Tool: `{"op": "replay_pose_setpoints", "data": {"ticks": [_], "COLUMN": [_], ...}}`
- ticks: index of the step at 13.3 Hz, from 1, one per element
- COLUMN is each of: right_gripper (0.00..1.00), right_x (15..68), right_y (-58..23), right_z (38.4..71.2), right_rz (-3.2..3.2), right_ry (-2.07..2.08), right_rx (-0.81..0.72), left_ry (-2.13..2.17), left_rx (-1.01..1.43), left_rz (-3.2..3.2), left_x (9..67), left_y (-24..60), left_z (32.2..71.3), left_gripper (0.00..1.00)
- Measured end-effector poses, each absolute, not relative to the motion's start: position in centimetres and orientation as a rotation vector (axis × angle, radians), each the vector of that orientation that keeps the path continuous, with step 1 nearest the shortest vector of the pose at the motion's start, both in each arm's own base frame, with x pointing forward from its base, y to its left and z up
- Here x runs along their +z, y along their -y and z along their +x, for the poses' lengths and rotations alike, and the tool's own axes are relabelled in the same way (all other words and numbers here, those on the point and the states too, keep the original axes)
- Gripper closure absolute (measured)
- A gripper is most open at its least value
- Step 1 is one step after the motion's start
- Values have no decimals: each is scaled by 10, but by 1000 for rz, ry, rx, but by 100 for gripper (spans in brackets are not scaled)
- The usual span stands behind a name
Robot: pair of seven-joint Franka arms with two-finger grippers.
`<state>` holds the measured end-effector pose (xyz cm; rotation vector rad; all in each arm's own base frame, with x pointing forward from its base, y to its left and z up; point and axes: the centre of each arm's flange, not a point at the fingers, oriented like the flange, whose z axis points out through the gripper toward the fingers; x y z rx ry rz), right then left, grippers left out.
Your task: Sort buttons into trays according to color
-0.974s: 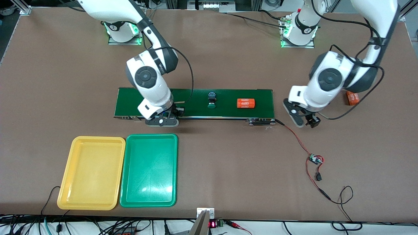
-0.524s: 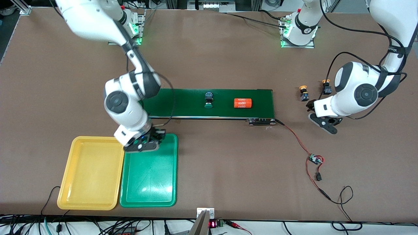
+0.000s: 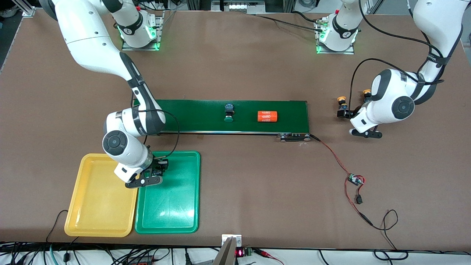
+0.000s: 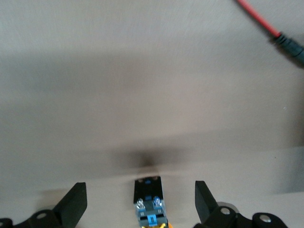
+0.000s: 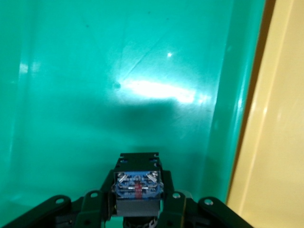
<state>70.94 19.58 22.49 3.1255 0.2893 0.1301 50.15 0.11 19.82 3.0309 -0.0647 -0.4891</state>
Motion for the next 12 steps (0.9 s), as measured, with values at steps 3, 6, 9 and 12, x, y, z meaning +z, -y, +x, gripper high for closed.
{"op": "replay_pose_setpoints", "data": {"ticks": [3,6,9,12], "right_gripper": [59,44,24,17], "right_x": [228,229,229,232], "right_y": [-178,-177,-178,-180], "right_z": [716,717,717,718], "right_rz": [3121,3122,3124,3125], "right_ry": [-268,-263,-266,-267], "right_rx": [143,146,153,164], "left_ry": [10,-28,-52,-54], "left_rx": [-496,-544,-585,-590], "left_rz": [3010,2996,2987,2986], "left_x": [184,171,163,162], "left_y": [-11,-7,-1,0], "left_z": [485,467,453,452], "left_gripper": [0,0,0,8]}}
